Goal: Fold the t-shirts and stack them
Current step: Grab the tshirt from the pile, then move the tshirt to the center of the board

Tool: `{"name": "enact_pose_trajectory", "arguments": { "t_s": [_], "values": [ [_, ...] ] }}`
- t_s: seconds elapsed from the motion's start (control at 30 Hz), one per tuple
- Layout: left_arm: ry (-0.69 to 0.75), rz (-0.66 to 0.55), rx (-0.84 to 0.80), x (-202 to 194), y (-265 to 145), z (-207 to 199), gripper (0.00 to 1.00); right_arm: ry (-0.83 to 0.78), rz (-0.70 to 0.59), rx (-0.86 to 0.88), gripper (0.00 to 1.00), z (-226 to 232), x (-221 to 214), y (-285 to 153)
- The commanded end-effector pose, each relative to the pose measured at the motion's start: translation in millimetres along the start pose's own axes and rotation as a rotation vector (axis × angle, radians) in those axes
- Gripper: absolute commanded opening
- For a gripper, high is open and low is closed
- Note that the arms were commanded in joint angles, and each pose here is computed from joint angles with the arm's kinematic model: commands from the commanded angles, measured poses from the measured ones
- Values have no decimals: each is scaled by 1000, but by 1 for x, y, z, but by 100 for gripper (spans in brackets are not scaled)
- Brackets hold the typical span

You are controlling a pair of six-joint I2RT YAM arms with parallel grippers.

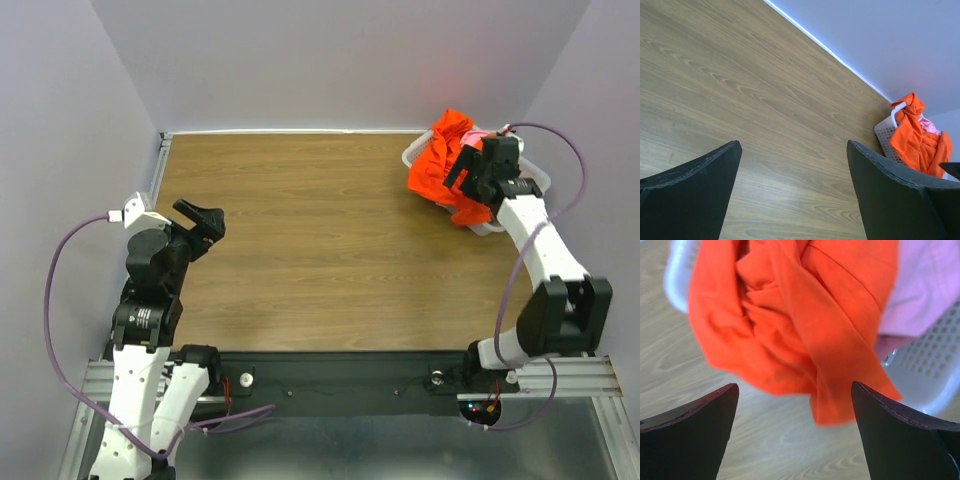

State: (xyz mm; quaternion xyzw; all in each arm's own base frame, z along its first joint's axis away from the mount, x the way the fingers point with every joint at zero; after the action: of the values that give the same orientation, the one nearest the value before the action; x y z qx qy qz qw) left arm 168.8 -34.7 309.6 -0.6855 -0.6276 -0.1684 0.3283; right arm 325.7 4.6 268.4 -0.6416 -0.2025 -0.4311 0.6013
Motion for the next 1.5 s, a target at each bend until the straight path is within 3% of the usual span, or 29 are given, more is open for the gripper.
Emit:
{"name": "enact_pose_trajectory", "arguments": {
  "t_s": [0.0, 0.17, 0.23, 0.27, 0.3, 0.33, 0.47, 0.67, 0.7, 0.87, 0.97, 1.0, 1.17, 1.27, 1.47],
  "values": [
    [19, -35, -22, 3, 2, -1, 99, -74, 10, -49, 100, 4, 11, 42],
    [24, -25, -4, 1, 5, 2, 98, -75, 20, -184, 95, 2, 17, 77],
    [24, -23, -2, 0, 5, 3, 99, -71, 16, -193, 76, 3, 19, 82],
    [23, -21, 0, -1, 6, 3, 99, -64, 14, -193, 51, 5, 21, 84],
    [21, -20, 1, -1, 6, 4, 98, -64, 16, -185, 40, 6, 21, 85],
    [23, -19, 3, -1, 6, 3, 98, -65, 8, -152, 21, 9, 25, 83],
    [24, -20, -5, 0, 5, 2, 99, -70, -22, -54, 1, 16, 39, 68],
    [23, -22, -17, 1, 3, 0, 98, -67, -179, 77, 1, 22, 80, 8],
    [23, -21, -18, 1, 3, 0, 99, -65, -225, 96, 5, 22, 90, -8],
    [24, -8, -13, 0, 5, 0, 98, -90, -303, 28, 8, 14, 107, -27],
    [26, -4, -17, 1, 5, -1, 99, -95, -314, -1, 6, 12, 110, -27],
    [26, -5, -18, 1, 4, -2, 98, -97, -326, 17, 0, 14, 115, -30],
    [19, -3, -37, 4, 1, -6, 98, -134, -421, 351, 1, 45, 153, -68],
    [15, 14, -46, 1, 0, -6, 98, -156, -440, 678, 0, 72, 168, -102],
    [17, 30, -37, 0, -1, -5, 98, -278, -494, 950, 0, 138, 160, -169]
  ]
}}
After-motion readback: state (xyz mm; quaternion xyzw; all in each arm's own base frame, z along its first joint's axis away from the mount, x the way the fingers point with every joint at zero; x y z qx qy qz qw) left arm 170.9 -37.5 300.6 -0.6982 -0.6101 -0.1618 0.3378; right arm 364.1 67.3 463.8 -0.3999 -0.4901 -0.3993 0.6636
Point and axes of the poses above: each gripper's point midway between its finger pads, its own y axis out along the fingers, its own z axis along the line the jaws close on, x = y × z, the point moved 9 cm from there along -y, back along the fingers, and after that the axes turned 10 degrees about -y, right-handed, at the moved point
